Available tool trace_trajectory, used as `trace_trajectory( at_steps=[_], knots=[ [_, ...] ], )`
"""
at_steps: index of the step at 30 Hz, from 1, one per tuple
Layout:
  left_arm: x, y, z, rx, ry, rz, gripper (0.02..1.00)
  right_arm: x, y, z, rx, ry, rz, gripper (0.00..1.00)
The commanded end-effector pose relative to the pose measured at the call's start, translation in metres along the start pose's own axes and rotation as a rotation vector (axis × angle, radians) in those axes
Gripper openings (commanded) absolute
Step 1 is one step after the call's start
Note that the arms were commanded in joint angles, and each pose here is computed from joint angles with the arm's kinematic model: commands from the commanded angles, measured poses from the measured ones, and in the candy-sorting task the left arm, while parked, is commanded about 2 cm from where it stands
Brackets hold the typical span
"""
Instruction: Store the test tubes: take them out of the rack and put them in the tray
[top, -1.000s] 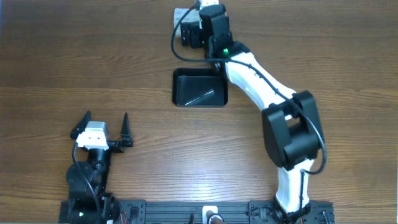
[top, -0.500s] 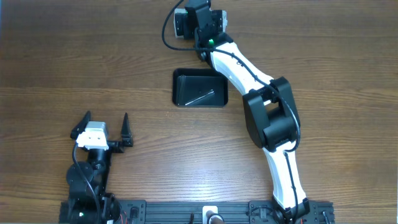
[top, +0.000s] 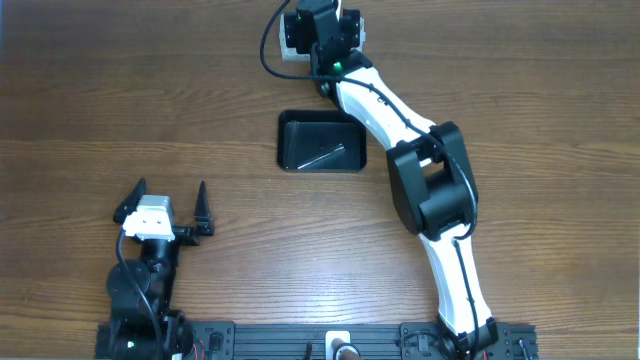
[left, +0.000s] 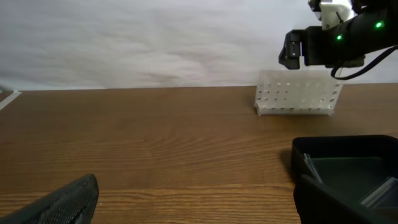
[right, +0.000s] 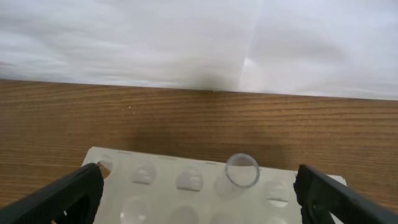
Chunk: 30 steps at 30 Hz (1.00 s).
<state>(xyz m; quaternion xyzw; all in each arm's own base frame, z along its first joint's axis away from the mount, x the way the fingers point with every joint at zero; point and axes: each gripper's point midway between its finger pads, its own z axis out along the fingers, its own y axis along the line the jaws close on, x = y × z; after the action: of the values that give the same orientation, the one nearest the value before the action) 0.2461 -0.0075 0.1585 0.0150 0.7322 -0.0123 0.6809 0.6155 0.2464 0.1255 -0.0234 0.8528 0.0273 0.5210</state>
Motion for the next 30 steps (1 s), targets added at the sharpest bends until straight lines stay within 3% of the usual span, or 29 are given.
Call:
trace_trajectory(
  at_steps=[1, 12, 24, 30],
  knots=[
    [0.002, 0.0, 0.0, 0.004, 0.003, 0.014, 1.0, 0.004, -0.002, 0.011, 0.021, -0.013, 0.004, 0.956],
    [0.002, 0.0, 0.0, 0.004, 0.003, 0.014, 1.0, 0.001, -0.012, 0.012, 0.064, -0.03, 0.009, 0.82],
    [0.002, 0.0, 0.0, 0.004, 0.003, 0.014, 1.0, 0.0, -0.015, 0.011, 0.079, -0.033, 0.009, 0.551],
    [0.002, 0.0, 0.0, 0.004, 0.003, 0.014, 1.0, 0.001, -0.018, 0.011, 0.098, -0.03, 0.007, 0.505]
  ],
)
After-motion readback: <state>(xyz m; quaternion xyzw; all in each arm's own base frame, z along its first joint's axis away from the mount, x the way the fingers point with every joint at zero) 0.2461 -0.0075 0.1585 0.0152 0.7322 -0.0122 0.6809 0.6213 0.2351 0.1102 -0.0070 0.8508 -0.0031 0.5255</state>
